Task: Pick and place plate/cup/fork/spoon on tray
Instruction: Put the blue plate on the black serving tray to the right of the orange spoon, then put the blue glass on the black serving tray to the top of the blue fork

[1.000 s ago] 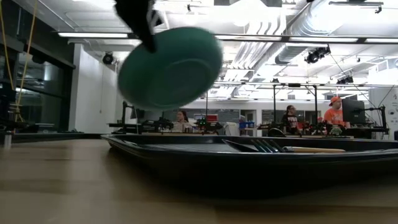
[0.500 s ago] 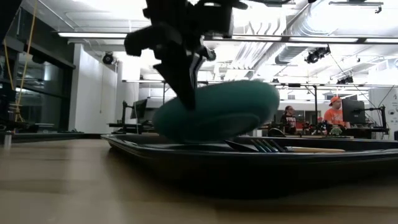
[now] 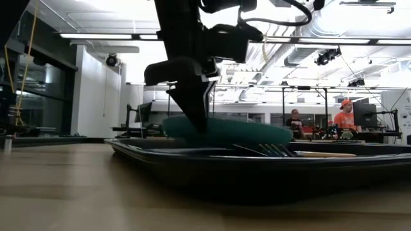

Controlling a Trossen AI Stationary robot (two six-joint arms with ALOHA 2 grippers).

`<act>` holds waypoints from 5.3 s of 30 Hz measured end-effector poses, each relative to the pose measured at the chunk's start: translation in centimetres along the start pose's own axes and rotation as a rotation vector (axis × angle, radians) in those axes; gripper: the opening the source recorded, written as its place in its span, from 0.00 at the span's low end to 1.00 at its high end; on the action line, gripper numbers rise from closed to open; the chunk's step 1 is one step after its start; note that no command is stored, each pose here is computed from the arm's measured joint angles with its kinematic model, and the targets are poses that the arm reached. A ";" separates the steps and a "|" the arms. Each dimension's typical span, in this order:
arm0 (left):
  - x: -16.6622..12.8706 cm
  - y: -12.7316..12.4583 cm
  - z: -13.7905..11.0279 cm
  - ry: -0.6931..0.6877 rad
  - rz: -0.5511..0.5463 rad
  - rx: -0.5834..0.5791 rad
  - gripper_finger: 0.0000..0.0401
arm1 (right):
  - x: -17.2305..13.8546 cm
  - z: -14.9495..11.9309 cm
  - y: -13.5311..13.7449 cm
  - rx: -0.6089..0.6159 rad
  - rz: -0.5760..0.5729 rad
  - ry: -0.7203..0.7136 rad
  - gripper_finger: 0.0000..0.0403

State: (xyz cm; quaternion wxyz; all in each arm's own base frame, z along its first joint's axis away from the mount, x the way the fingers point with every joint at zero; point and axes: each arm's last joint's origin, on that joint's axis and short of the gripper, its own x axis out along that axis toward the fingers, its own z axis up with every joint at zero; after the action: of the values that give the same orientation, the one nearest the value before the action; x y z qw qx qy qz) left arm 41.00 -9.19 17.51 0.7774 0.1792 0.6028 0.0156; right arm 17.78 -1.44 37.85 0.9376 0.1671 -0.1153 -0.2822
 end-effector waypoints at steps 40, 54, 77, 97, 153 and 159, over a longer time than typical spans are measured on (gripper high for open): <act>-22.6 8.0 -12.9 -1.246 -0.157 -0.703 0.52 | -0.4 -1.6 0.9 0.035 0.399 0.272 0.54; -20.8 7.3 -17.5 -1.454 -0.129 -0.866 0.52 | -6.5 -1.6 5.2 0.232 0.472 1.127 0.54; -20.3 7.2 -17.0 -1.434 -0.107 -0.839 0.52 | -18.0 -12.7 10.1 -0.068 -0.070 1.829 0.54; -20.3 7.2 -17.0 -1.434 -0.107 -0.838 0.52 | -19.9 -20.1 11.2 -0.306 -0.313 1.839 0.54; -24.5 8.4 -20.1 -1.561 -0.031 -0.808 0.52 | 5.4 -10.4 14.7 -0.379 0.143 1.005 0.00; -24.3 8.4 -20.1 -1.541 -0.004 -0.822 0.52 | 7.3 -14.6 14.3 -0.362 0.199 1.213 0.00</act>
State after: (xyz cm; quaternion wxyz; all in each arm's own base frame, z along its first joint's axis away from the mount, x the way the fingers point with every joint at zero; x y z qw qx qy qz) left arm 17.05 -1.99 38.46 0.9716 -0.1559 -0.1438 0.1050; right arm 35.29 9.22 30.76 0.8715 0.1245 0.4700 -0.0641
